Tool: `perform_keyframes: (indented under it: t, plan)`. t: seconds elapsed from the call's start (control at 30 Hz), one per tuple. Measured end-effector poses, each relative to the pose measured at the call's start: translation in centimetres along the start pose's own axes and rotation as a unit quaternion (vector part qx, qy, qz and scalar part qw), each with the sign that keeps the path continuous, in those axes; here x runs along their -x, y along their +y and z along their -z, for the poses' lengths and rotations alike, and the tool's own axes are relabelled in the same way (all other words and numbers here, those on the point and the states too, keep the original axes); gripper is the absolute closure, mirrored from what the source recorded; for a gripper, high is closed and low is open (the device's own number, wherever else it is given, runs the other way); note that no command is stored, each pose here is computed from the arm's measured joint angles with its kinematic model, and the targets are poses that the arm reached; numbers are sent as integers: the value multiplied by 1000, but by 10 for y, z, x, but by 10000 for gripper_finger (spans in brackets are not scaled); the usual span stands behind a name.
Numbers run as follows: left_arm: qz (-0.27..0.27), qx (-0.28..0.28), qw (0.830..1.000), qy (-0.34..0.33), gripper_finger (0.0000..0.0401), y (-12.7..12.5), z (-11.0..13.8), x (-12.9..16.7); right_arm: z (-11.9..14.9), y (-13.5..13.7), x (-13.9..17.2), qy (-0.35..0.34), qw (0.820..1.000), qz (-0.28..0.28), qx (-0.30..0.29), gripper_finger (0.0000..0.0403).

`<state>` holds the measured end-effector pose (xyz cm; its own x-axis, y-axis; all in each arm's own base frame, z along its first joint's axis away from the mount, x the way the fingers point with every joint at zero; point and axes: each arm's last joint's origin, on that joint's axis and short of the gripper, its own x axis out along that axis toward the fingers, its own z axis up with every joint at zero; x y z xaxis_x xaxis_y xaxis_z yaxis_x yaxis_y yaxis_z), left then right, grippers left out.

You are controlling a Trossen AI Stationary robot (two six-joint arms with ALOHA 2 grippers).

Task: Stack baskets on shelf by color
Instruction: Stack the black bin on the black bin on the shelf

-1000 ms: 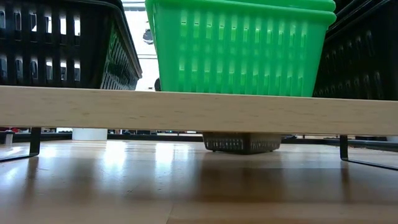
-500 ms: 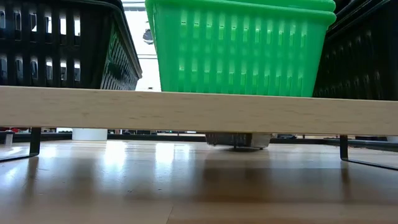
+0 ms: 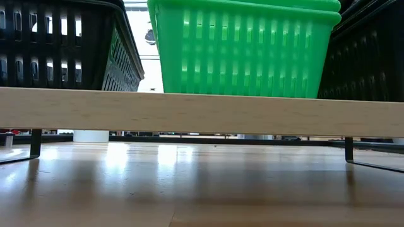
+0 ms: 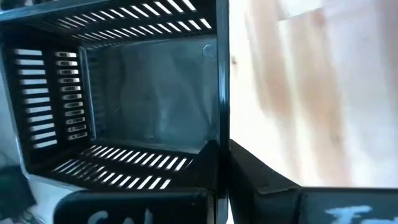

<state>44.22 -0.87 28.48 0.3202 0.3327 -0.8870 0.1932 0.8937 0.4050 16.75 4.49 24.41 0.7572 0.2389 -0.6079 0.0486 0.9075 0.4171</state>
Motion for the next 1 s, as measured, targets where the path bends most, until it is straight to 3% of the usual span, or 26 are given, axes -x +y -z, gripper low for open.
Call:
perform_keyframes:
  t: [0.2, 0.5, 0.63, 0.8, 1.0]
  plan:
    - [-6, 21, 1000, 2, 401, -34, -6, 54, 0, 0, 0, 0, 1000, 0, -1, 377]
    - [-18, 102, 994, -29, 401, -119, -4, 112, -1, -1, 0, -8, 1000, 12, -13, 382]
    - [5, 151, 988, -33, 401, -155, 3, 129, -1, -1, 0, -11, 1000, 16, -21, 380]
    - [60, 167, 984, -19, 401, -194, 15, 148, -1, -1, 0, -13, 999, 16, -27, 376]
    - [93, 210, 973, -12, 401, -220, 25, 162, -2, 0, 0, -17, 999, 13, -32, 381]
